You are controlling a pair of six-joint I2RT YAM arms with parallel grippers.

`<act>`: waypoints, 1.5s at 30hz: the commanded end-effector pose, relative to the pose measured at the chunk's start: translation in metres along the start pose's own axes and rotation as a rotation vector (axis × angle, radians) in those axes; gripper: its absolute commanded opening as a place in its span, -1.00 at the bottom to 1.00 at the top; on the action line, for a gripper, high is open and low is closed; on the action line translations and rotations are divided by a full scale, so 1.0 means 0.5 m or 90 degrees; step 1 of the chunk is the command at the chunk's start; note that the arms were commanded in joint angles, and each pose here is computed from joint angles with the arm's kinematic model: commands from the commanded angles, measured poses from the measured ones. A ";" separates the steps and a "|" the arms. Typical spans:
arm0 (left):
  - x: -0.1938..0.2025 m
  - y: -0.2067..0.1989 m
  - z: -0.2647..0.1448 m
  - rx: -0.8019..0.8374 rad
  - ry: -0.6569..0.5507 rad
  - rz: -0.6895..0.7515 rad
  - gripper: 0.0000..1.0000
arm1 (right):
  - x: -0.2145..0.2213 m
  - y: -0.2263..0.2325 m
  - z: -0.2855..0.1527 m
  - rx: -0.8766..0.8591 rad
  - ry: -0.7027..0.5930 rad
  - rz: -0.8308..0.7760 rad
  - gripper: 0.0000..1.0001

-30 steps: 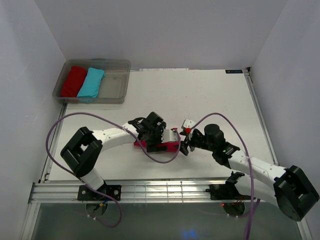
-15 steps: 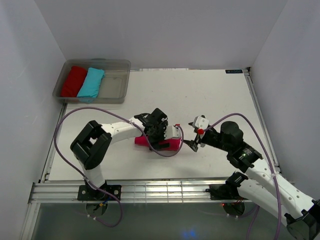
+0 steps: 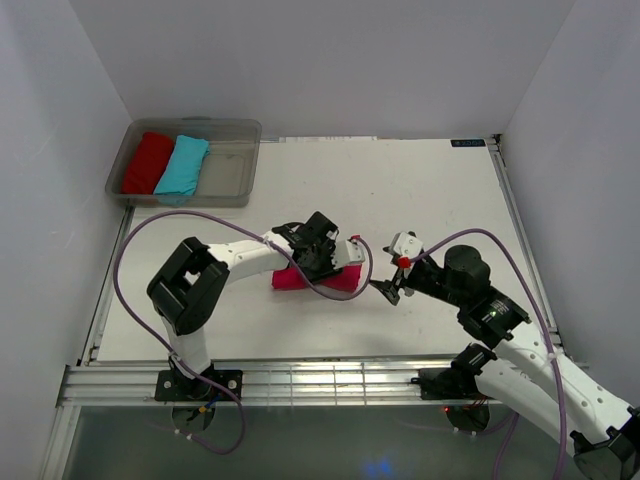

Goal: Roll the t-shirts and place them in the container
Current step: Pick up the T-shirt from the center of the board.

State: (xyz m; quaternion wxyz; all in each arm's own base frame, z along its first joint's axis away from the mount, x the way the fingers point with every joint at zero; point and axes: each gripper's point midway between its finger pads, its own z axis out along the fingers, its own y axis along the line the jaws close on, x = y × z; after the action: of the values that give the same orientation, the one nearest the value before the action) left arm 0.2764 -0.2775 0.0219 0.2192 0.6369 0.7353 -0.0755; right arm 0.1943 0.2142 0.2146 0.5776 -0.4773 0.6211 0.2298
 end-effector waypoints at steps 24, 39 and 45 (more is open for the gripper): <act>-0.004 0.048 -0.042 0.165 -0.057 -0.467 -0.04 | -0.063 -0.047 -0.028 0.090 -0.057 0.035 0.66; -0.054 0.179 -0.122 0.090 -0.171 -0.472 -0.07 | -0.064 -0.064 -0.032 0.121 -0.055 0.040 0.68; -0.084 0.234 -0.158 0.067 -0.230 -0.486 -0.07 | -0.051 -0.055 -0.022 0.110 -0.049 0.065 0.68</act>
State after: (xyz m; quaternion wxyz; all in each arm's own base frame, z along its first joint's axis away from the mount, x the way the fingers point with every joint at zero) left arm 0.3477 -0.2502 0.0678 0.1821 0.3015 0.8961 -0.2700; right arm 0.2047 0.1982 0.2276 0.6032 -0.4033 0.6541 0.2135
